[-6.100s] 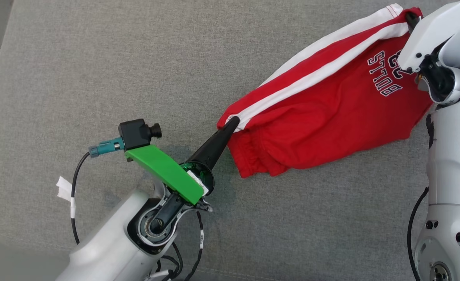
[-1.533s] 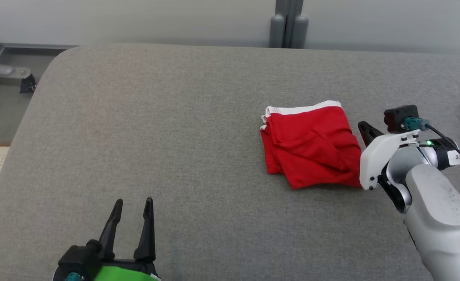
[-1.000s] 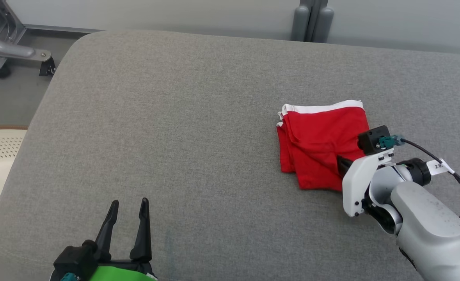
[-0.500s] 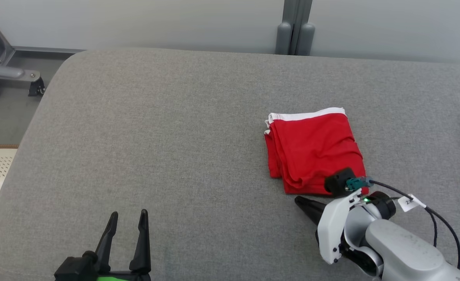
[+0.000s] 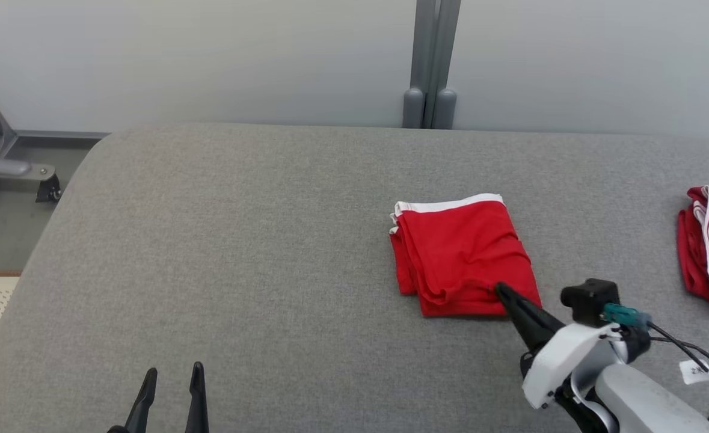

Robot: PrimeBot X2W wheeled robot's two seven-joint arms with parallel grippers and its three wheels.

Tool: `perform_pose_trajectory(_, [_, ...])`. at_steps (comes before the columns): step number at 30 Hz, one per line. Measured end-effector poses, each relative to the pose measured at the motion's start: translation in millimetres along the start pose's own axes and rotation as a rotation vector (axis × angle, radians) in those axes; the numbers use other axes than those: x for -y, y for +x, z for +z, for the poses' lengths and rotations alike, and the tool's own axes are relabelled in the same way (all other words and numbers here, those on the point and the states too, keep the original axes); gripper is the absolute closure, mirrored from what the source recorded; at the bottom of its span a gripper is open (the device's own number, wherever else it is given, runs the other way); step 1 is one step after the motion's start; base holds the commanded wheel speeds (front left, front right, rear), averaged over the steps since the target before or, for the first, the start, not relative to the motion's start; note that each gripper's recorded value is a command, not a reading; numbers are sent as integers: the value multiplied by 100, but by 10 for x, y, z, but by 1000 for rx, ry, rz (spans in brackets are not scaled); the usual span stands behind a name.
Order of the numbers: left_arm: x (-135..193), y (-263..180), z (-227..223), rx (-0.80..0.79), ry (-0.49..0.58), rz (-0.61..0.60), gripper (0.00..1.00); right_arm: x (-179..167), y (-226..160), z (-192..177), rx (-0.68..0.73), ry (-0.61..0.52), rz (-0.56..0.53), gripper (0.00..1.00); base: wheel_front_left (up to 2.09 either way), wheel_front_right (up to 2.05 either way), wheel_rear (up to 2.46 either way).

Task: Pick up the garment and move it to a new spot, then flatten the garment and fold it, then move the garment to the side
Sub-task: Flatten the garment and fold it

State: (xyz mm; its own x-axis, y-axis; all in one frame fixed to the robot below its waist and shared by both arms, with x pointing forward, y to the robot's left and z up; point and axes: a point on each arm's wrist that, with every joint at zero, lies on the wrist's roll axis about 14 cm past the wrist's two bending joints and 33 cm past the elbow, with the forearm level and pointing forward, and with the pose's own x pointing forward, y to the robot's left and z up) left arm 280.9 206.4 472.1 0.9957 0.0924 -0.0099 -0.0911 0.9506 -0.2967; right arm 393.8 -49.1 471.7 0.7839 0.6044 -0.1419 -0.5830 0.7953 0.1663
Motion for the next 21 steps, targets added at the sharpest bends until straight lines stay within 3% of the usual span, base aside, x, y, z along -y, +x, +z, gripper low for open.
perform_pose_trajectory(2, [-16,-32,-1,0,12,0,0,160,-120,98,57,-9,-61,27,0,0,0])
perform_pose_trajectory(3, [-21,-46,-6,-1,13,1,0,211,-170,125,72,-19,-81,4,0,0,0])
perform_pose_trajectory(4, [-39,-66,-11,-3,19,5,0,281,-240,161,92,-34,-109,0,0,0,0])
perform_pose_trajectory(13, [-64,-139,-47,-14,41,1,0,570,-813,250,209,-63,-325,0,0,0,0])
perform_pose_trajectory(21, [-49,-152,-94,-27,40,-5,0,587,-1100,-36,175,-20,-425,0,0,0,0])
